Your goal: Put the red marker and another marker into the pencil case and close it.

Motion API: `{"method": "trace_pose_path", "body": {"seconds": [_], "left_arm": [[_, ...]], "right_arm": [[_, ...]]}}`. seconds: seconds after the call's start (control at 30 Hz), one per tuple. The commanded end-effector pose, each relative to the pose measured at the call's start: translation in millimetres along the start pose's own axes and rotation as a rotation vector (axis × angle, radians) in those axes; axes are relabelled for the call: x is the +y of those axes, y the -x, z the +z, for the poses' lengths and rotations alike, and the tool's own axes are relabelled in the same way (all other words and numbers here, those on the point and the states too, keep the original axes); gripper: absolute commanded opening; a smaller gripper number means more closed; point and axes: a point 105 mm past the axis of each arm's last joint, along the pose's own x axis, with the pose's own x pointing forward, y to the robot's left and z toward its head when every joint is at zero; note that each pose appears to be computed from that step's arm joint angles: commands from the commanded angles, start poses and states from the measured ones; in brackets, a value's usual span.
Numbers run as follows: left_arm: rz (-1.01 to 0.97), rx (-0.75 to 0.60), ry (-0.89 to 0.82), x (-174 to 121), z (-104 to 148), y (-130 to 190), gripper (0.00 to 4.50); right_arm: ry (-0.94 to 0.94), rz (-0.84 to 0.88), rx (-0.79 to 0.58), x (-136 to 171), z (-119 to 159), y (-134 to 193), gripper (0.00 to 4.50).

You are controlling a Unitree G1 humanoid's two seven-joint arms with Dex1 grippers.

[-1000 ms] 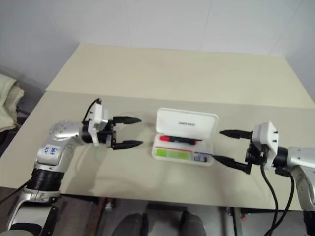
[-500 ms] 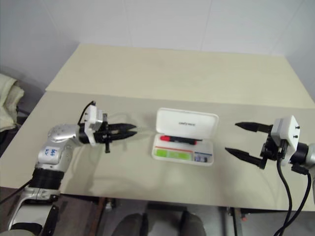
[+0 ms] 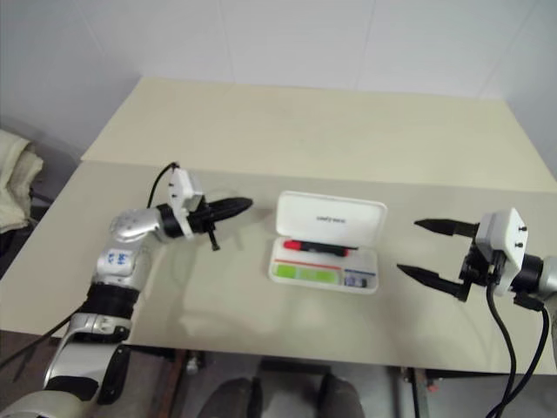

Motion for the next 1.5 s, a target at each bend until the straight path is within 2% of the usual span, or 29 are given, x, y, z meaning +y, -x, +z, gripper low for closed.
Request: {"method": "trace_pose_path", "body": {"seconds": [0.03, 0.17, 0.37, 0.6, 0.8, 1.0, 1.2, 1.5], "left_arm": [[0.058, 0.039, -0.015, 5.5, -4.4, -22.7, 0.03], [0.061, 0.071, 0.014, 1.8, -13.1, -42.7, 0.03], [-0.020, 0.008, -0.001, -9.0, 2.1, -61.9, 0.03], [-0.157, -0.101, -0.032, -22.7, 20.7, -54.7, 0.03], [-0.338, -0.107, -0.090, -42.3, 24.4, -43.7, 0.03], [-0.471, -0.069, -0.127, -62.7, 19.1, -44.3, 0.03], [-0.623, 0.021, -0.184, -93.0, 0.8, -48.8, 0.03], [-0.647, 0.176, -0.154, -116.0, -23.6, -70.5, 0.03]], "right_arm": [[0.048, -0.001, -0.006, 1.6, 9.6, -1.0, 4.50], [0.051, -0.003, -0.010, 4.8, 11.1, -3.1, 4.50], [0.052, -0.008, -0.016, 7.5, 12.9, -5.4, 4.50], [0.050, -0.017, -0.016, 9.2, 12.8, -6.0, 4.50], [0.048, -0.020, -0.020, 10.0, 12.5, -8.3, 4.50], [0.054, -0.025, -0.024, 9.2, 14.2, -9.9, 4.50], [0.056, -0.034, -0.028, 10.6, 15.6, -10.2, 4.50], [0.055, -0.066, -0.034, 16.2, 17.2, -8.6, 4.50]]}}
